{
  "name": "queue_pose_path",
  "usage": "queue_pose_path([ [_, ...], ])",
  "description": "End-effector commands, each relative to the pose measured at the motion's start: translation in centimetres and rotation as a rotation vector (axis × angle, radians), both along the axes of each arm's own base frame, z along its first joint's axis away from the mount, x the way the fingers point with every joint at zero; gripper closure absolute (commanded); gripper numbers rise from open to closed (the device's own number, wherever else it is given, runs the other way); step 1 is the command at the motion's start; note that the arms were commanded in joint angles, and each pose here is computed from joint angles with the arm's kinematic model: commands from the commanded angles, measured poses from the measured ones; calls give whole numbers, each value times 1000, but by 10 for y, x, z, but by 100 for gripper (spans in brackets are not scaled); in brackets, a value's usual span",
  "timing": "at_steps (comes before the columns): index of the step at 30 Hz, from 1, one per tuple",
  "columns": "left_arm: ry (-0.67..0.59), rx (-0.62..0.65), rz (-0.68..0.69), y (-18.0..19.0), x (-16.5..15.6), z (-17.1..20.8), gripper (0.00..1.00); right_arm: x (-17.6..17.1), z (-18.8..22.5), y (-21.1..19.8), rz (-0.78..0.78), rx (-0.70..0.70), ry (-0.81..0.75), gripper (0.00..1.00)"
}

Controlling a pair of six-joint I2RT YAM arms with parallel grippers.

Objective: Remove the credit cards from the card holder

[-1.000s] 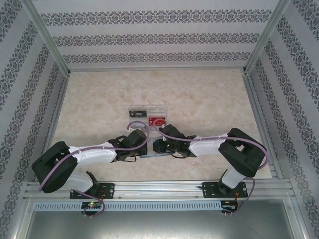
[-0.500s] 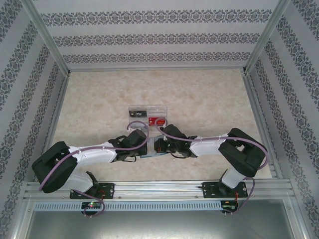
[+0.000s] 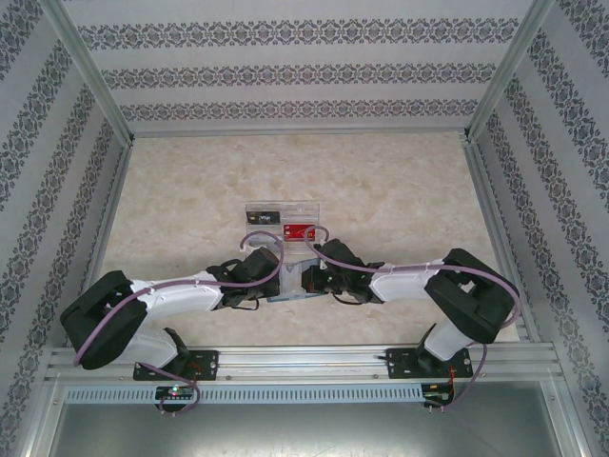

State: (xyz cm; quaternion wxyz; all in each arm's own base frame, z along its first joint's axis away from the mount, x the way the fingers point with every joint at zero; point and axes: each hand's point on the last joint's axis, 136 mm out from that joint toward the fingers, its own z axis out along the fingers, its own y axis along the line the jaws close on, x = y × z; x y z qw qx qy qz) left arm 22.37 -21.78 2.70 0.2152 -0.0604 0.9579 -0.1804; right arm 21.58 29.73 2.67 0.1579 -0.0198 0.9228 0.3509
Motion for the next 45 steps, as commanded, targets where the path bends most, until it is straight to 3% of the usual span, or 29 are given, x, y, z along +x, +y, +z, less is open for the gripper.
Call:
queue_pose_path([
  [1,78,123,28,28,-16,-19,100,-4,-4,-17,-19,-24,9,100],
  [10,73,107,16,24,-15,-15,100,-7,15,-38,-13,3,-49,100],
  [23,-48,72,87,29,0,47,99,-6,88,-41,86,52,-315,100],
  [25,-84,52,95,31,2,59,92,-5,97,-39,116,36,-352,100],
  [27,-130,46,109,37,4,71,71,-3,104,-37,145,-6,-393,100],
  [29,-183,39,133,47,4,83,42,-1,111,-33,189,-77,-450,100],
  [34,-259,59,163,76,-6,104,9,2,117,-11,359,-226,-608,100],
  [36,-280,71,164,86,-11,111,8,4,117,-2,426,-261,-647,100],
  [38,-300,80,172,97,-16,116,1,10,117,6,485,-318,-674,100],
  [45,-358,101,246,131,-29,124,0,30,123,32,695,-467,-735,100],
])
